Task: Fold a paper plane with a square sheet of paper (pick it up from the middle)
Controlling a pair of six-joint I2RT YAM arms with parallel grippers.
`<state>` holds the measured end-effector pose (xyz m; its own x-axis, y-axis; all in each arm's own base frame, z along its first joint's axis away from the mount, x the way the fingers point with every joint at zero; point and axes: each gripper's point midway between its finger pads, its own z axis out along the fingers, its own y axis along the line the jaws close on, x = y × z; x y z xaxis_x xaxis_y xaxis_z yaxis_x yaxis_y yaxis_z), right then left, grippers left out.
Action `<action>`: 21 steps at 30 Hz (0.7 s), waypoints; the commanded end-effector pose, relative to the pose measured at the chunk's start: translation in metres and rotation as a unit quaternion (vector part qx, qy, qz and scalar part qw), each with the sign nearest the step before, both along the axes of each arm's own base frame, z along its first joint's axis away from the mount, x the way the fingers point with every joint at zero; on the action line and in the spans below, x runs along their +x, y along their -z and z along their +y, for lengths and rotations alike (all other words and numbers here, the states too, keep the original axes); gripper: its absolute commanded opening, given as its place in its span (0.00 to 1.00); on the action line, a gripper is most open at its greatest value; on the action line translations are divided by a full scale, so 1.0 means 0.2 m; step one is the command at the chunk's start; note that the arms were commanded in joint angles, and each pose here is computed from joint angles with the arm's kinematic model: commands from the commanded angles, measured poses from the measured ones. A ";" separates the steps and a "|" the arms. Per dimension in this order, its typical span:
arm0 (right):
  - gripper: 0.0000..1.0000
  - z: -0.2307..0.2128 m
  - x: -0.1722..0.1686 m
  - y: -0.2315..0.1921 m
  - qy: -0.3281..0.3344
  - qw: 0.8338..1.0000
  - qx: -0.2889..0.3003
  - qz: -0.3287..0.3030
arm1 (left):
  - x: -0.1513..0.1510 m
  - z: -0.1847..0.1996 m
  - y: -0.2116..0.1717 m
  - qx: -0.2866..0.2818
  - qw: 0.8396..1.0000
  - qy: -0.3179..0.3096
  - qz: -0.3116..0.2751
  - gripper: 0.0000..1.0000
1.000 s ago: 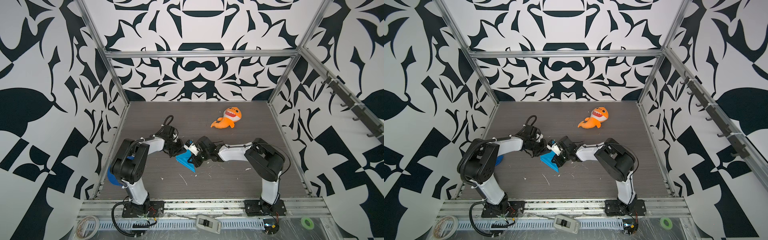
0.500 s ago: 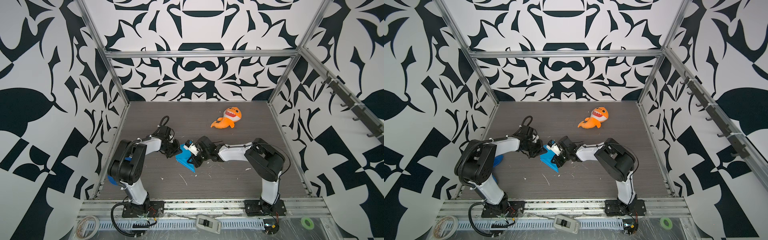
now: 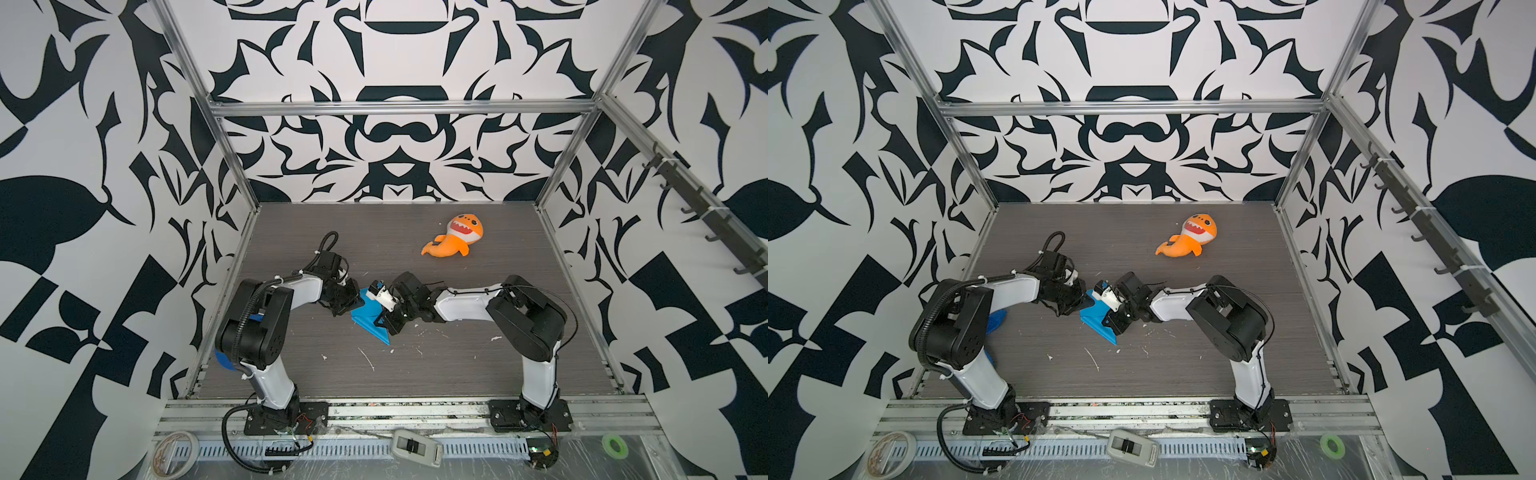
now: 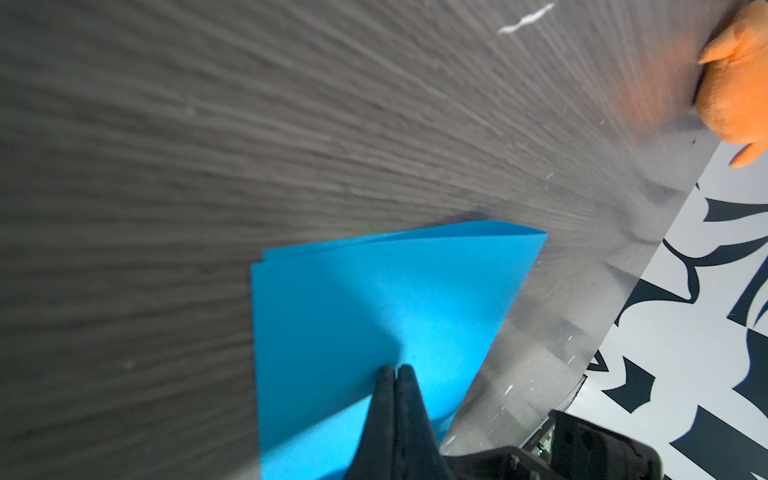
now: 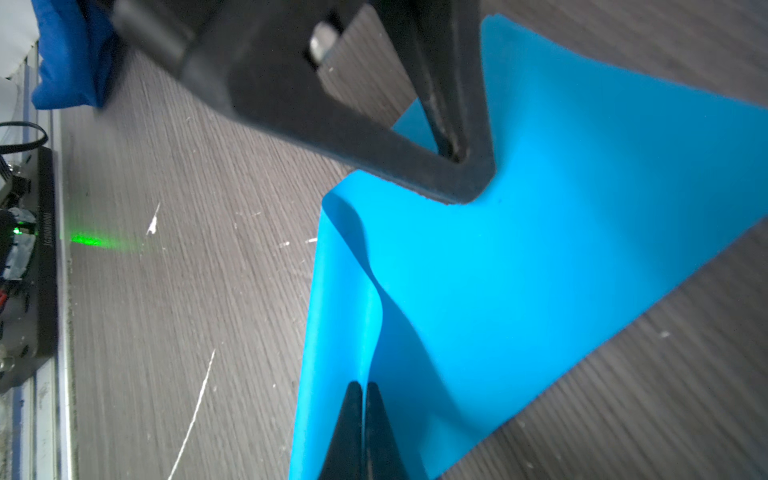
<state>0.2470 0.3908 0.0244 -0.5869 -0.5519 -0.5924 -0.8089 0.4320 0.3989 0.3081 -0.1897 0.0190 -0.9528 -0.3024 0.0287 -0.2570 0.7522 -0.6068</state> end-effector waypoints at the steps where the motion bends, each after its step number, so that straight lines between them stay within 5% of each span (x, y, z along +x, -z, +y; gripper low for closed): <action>1: 0.00 0.03 0.04 -0.06 -0.002 1.000 0.003 -0.020 | -0.08 0.05 0.12 0.034 0.999 -0.001 0.040 0.02; 13: 0.00 0.02 0.03 -0.01 0.010 1.000 -0.004 -0.003 | -0.06 0.04 0.08 0.025 0.999 -0.002 0.032 0.03; 21: 0.00 0.00 0.02 0.03 0.015 1.000 -0.014 0.004 | 0.00 0.05 -0.15 -0.009 0.999 -0.033 -0.019 0.11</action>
<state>0.2494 0.3900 0.0243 -0.5965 -0.5500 -0.5846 -0.8014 0.4492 0.3950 0.3091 -0.1875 0.0296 -0.9453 -0.3254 0.0231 -0.2698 0.7400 -0.6162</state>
